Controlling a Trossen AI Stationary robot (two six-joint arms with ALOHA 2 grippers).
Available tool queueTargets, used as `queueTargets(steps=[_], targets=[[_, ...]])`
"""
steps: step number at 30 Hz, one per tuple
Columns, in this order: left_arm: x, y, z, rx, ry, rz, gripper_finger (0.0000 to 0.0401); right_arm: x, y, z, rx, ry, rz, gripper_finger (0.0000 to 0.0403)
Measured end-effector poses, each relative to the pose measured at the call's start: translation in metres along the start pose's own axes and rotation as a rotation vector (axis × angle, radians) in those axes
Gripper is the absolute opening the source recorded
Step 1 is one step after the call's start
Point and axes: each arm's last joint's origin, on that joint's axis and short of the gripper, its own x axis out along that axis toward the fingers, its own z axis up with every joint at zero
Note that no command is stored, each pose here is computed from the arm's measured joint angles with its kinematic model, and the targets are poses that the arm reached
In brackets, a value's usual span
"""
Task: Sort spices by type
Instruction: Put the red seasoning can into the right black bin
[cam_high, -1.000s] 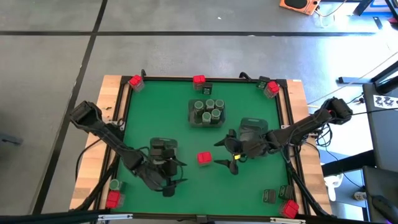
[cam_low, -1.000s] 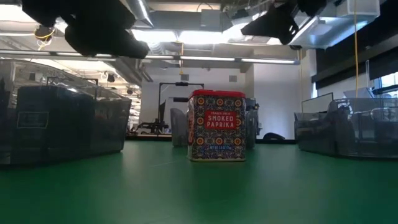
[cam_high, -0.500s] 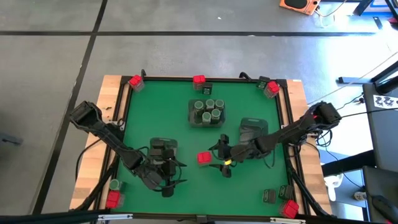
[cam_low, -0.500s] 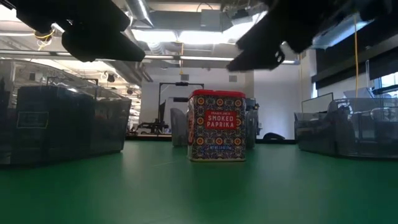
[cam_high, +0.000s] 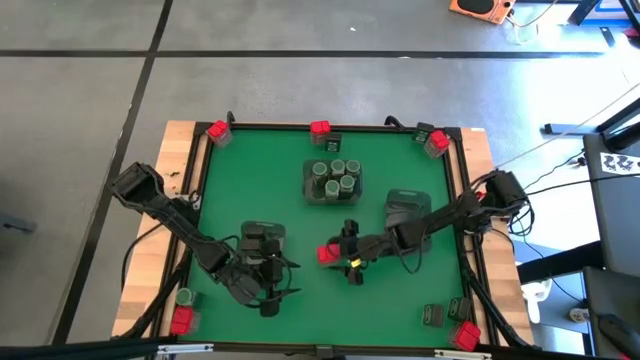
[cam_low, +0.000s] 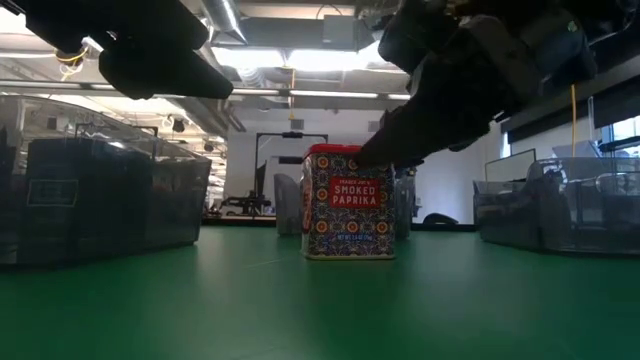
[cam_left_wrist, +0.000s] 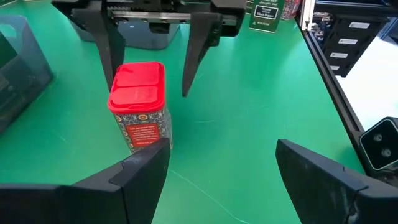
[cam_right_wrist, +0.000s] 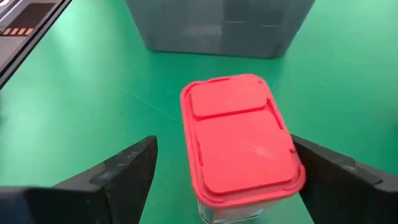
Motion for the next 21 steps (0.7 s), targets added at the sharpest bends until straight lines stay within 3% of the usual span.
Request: queueTargets(steps=[4, 11, 17, 21], targets=[[0.0, 0.0, 0.0, 0.002, 0.0, 0.0, 0.029, 0.001, 0.0, 0.0, -0.003, -0.001, 0.001, 0.032], [0.0, 0.0, 0.0, 0.005, 0.001, 0.0, 0.029, 0.001, -0.001, -0.002, -0.024, 0.017, -0.005, 0.0217], [0.0, 0.0, 0.0, 0.0, 0.001, 0.0, 0.029, -0.006, 0.002, 0.003, -0.034, 0.016, 0.002, 0.0217], [0.0, 0.0, 0.0, -0.001, 0.0, -0.001, 0.029, -0.032, 0.01, 0.022, -0.046, -0.012, -0.04, 0.0217]])
